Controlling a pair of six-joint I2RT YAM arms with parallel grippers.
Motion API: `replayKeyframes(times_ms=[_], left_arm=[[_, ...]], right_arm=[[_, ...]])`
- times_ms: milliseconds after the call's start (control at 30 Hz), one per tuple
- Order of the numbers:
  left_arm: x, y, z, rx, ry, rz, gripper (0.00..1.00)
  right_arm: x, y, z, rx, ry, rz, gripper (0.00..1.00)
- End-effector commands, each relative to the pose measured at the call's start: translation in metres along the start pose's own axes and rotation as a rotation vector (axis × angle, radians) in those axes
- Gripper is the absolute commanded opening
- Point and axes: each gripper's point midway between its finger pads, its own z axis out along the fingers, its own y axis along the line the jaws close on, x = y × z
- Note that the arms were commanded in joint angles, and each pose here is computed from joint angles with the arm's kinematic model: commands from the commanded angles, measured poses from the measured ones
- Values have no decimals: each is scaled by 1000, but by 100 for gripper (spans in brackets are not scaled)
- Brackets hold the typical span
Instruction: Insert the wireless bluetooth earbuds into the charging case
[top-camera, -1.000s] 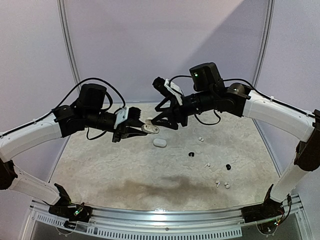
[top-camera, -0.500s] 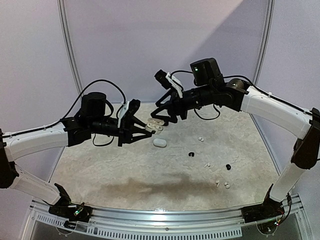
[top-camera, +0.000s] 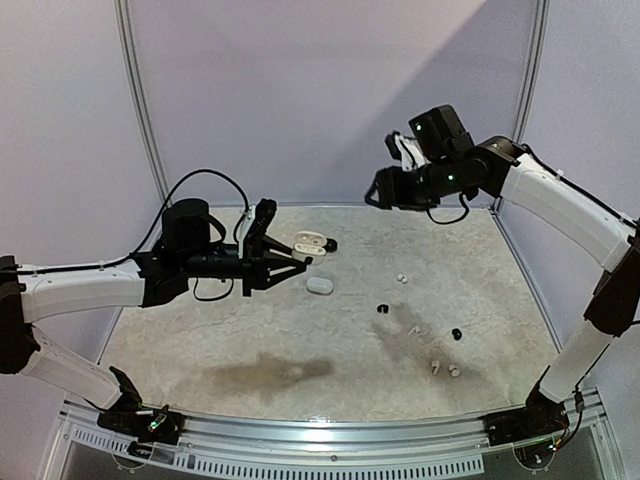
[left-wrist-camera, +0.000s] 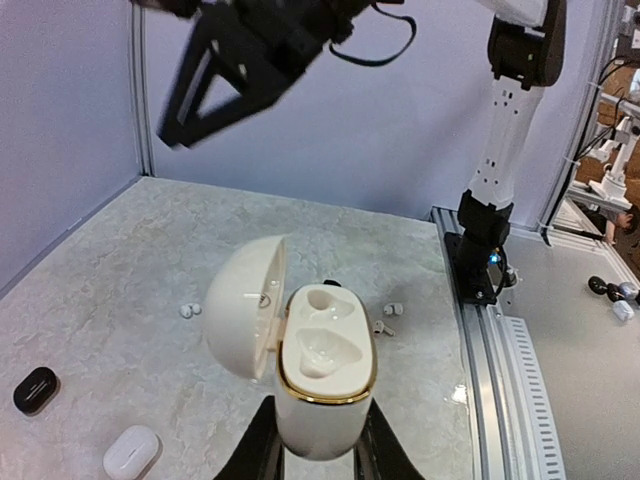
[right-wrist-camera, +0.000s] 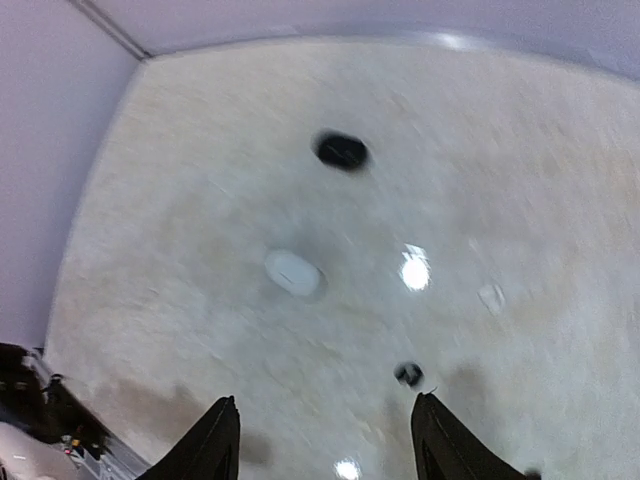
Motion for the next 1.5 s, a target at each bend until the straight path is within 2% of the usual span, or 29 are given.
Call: replayKeyframes(times_ms=[0, 100, 300, 433, 600, 867, 1233, 1467], left_arm=[[-5, 2, -7, -30, -40, 28, 0], [-4, 0, -10, -30, -48, 40, 0], [-2, -6, -15, -31, -64, 53, 0], [-2, -9, -18, -34, -75, 56, 0], [-2, -9, -20, -41, -75, 63, 0], [-2, -10, -19, -36, -70, 73, 0], [-1, -9, -18, -34, -60, 82, 0], [1, -9, -17, -33, -55, 78, 0]], right_arm=[[134, -99, -19, 500, 418, 231, 58], [178, -107, -20, 576, 537, 224, 58], [224, -115, 2, 605, 636, 222, 59], [261, -120, 14, 608, 737, 214, 54], [298, -139, 12, 670, 824, 209, 52], [319, -144, 26, 634, 808, 252, 49], [340, -147, 20, 621, 856, 279, 32], [344, -149, 12, 628, 868, 284, 30]])
